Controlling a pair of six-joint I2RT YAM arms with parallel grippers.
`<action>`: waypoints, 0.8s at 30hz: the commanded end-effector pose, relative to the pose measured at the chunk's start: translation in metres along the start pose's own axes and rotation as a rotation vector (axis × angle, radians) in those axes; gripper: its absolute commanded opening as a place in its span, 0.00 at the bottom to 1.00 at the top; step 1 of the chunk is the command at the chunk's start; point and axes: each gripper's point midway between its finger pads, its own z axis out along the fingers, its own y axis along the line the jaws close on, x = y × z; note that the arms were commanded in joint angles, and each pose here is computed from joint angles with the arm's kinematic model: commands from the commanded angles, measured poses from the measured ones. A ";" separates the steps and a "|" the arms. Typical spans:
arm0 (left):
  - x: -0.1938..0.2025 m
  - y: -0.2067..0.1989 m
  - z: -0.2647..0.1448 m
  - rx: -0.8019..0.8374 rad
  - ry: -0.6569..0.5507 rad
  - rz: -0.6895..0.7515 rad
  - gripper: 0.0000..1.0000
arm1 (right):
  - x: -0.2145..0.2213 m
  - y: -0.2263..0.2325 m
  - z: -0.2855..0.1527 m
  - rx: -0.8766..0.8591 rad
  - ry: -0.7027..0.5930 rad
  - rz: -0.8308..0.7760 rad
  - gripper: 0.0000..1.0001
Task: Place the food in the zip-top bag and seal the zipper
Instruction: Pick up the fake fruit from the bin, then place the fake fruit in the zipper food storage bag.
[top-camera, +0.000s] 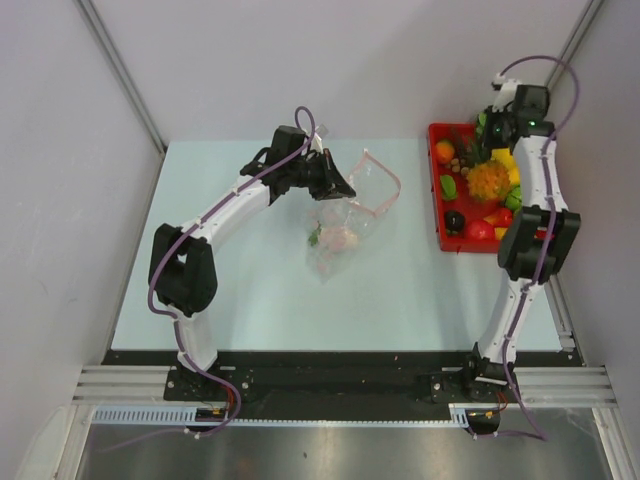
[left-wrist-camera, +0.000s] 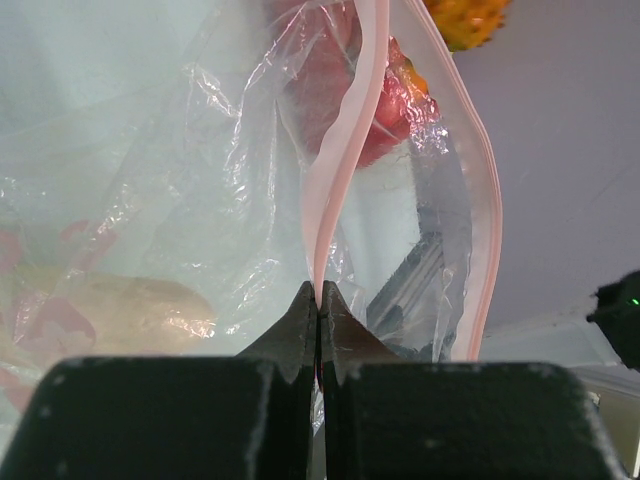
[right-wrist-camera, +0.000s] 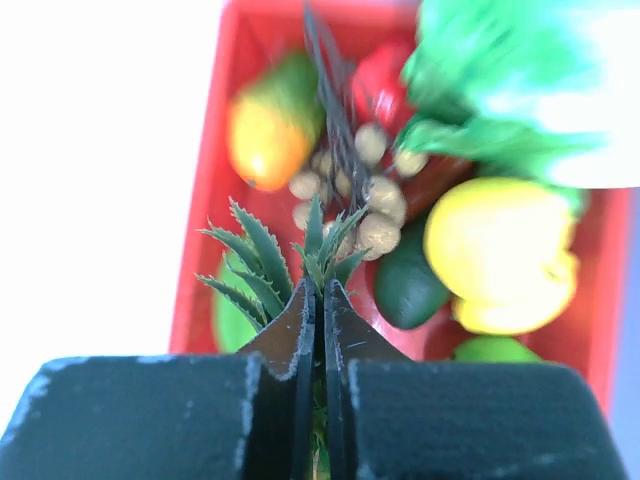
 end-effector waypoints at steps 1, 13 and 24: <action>-0.012 -0.027 -0.012 0.067 -0.029 0.028 0.00 | -0.103 0.024 -0.097 -0.118 -0.349 0.068 0.00; -0.002 -0.047 -0.017 0.152 0.019 0.012 0.00 | -0.217 0.173 -0.287 -0.578 -0.915 0.192 0.00; 0.005 -0.085 -0.035 0.302 0.056 0.005 0.00 | -0.151 0.305 -0.281 -0.865 -0.762 0.258 0.00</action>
